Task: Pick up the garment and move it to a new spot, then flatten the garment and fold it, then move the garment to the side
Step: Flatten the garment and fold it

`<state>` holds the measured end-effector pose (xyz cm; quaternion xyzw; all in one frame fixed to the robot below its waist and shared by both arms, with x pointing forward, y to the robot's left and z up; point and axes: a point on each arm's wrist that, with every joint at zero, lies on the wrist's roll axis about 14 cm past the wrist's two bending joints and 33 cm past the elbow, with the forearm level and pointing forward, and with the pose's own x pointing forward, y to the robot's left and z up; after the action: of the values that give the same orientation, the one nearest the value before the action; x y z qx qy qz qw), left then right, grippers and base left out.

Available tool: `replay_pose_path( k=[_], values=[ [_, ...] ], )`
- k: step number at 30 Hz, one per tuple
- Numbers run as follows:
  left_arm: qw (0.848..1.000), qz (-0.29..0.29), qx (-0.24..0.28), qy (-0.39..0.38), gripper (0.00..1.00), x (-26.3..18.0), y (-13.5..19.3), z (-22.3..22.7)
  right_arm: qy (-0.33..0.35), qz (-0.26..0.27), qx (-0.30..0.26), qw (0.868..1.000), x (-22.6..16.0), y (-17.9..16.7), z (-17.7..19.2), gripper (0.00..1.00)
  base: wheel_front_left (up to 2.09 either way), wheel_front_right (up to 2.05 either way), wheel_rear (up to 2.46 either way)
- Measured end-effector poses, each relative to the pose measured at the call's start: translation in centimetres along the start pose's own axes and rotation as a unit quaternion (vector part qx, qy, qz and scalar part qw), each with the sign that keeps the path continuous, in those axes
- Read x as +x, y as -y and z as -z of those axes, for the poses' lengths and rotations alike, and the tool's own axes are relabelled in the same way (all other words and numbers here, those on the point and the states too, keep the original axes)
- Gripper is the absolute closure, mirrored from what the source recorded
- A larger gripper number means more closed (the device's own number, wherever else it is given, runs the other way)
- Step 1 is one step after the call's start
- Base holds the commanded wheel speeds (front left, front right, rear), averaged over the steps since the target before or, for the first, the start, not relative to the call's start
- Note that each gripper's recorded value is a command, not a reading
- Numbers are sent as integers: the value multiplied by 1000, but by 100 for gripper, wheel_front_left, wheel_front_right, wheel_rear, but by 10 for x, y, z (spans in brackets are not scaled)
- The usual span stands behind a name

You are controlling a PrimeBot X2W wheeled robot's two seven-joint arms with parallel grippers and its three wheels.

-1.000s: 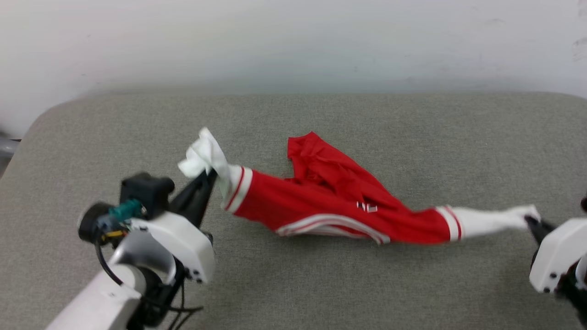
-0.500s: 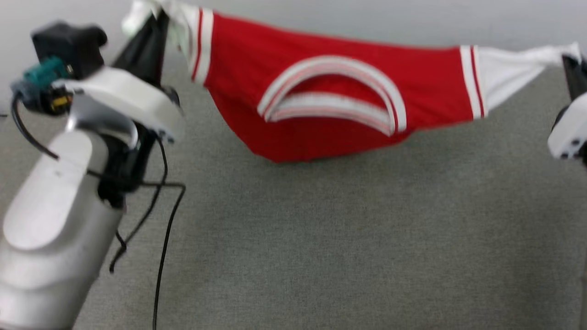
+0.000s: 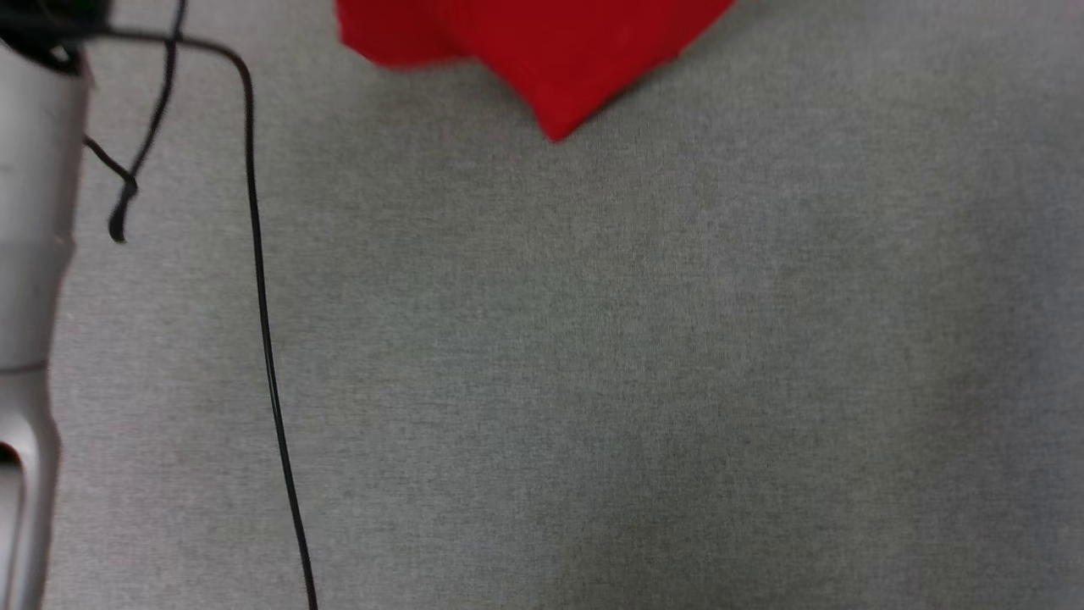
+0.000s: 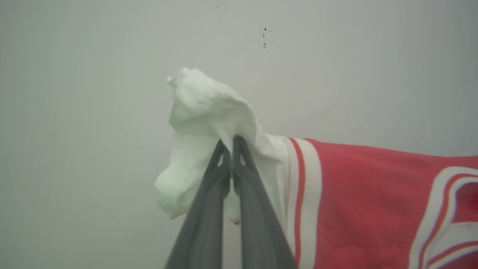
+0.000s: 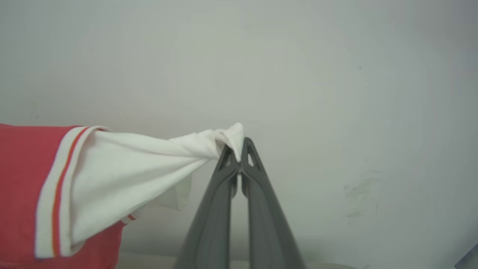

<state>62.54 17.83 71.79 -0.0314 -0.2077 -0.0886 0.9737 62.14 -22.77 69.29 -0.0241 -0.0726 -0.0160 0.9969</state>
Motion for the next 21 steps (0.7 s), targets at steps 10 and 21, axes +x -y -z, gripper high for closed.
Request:
replay_pose_path(
  k=[10, 21],
  values=[
    [1000, -15, 1, 2, 100, 47, -25, 58, 36, 1, -16, 999, 62, -6, 8, 100, 0, 0, 0],
    [995, -30, -35, -84, 100, 35, -37, 168, -48, -24, -12, 998, 83, -27, 111, 100, 0, 0, 0]
  ],
)
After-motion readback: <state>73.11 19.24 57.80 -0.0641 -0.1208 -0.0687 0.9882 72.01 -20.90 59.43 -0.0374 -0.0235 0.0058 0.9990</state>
